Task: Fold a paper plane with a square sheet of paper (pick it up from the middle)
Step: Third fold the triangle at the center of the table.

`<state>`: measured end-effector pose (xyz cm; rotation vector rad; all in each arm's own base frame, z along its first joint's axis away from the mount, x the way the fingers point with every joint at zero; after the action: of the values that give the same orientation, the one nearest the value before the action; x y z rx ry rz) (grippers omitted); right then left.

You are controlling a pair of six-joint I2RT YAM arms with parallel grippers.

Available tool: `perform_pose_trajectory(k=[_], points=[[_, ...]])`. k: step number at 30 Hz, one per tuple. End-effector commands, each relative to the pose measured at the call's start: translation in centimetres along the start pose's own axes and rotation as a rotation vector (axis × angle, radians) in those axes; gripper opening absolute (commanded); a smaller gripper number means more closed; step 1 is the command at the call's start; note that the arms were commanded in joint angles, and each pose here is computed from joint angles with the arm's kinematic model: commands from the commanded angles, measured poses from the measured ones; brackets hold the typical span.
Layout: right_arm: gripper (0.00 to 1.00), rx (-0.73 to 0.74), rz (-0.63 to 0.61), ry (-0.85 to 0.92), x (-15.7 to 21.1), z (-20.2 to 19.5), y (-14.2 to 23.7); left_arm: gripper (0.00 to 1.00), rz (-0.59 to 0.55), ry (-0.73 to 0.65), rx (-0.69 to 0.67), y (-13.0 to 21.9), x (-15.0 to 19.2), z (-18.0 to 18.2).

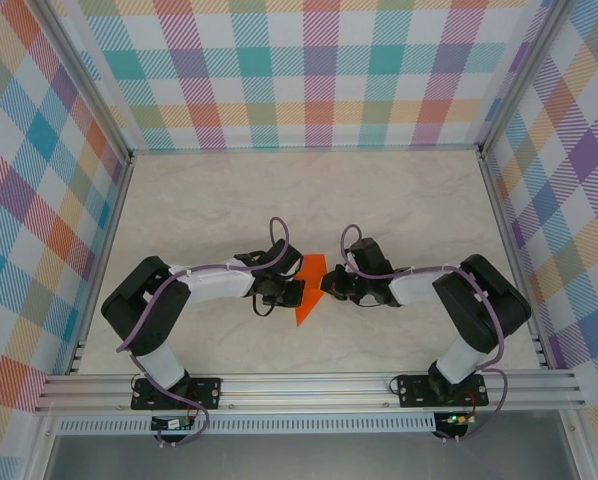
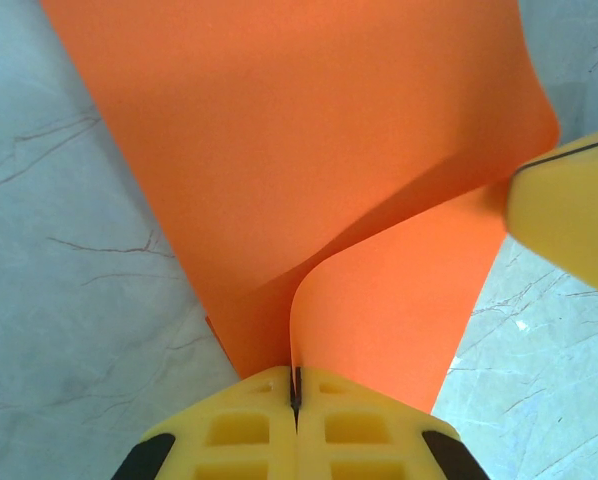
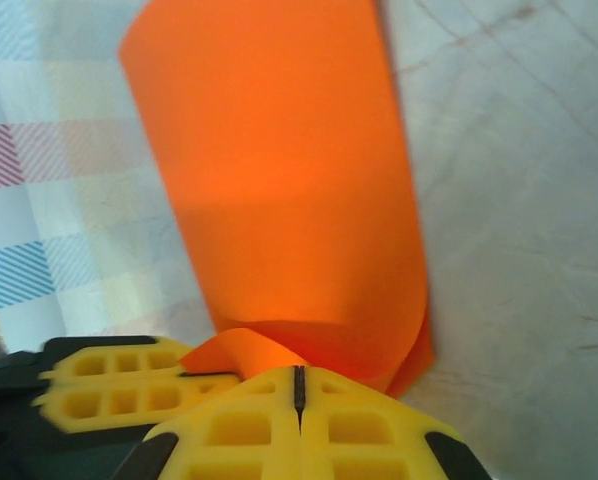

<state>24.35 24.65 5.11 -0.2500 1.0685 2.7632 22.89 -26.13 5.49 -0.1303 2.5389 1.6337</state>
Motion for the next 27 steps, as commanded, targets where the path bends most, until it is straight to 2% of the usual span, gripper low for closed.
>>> perform_pose_trajectory(k=[1, 4, 11, 15, 23, 27], points=[[0.0, 0.053, 0.006, -0.002, -0.1, -1.1, -0.5, 0.0, 0.062, 0.002, -0.06, -0.9, 1.2, 1.5], [0.0, 0.092, 0.016, -0.019, 0.2, -1.8, -0.5, 0.0, 0.062, 0.0, -0.061, -0.8, 1.2, 1.5], [0.0, 0.046, -0.027, 0.052, -1.3, 1.2, 1.8, 0.0, 0.062, 0.001, -0.064, -0.8, 1.2, 1.6], [0.01, 0.009, -0.041, 0.066, -2.3, 1.7, 2.7, 0.0, 0.062, 0.003, -0.063, -0.8, 1.2, 1.6], [0.0, -0.033, 0.008, 0.053, -2.4, 1.3, 1.2, 0.0, 0.064, 0.0, -0.061, -0.9, 1.1, 1.5], [0.0, 0.049, 0.026, 0.033, -1.9, -0.8, 0.3, 0.0, 0.066, 0.0, -0.066, -0.9, 1.3, 1.7]])
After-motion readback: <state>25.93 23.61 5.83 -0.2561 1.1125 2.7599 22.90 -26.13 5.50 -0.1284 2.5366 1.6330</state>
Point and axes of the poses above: each hand's point on the last joint's axis, 136 mm out from that joint toward the fingers, its own y axis back along the fingers, its own z axis along the line the jaws close on, x = y × z, the point moved 4 cm from there along y, back along the fingers, and after that the axes turned 11 degrees about y, right-handed, at the moved point
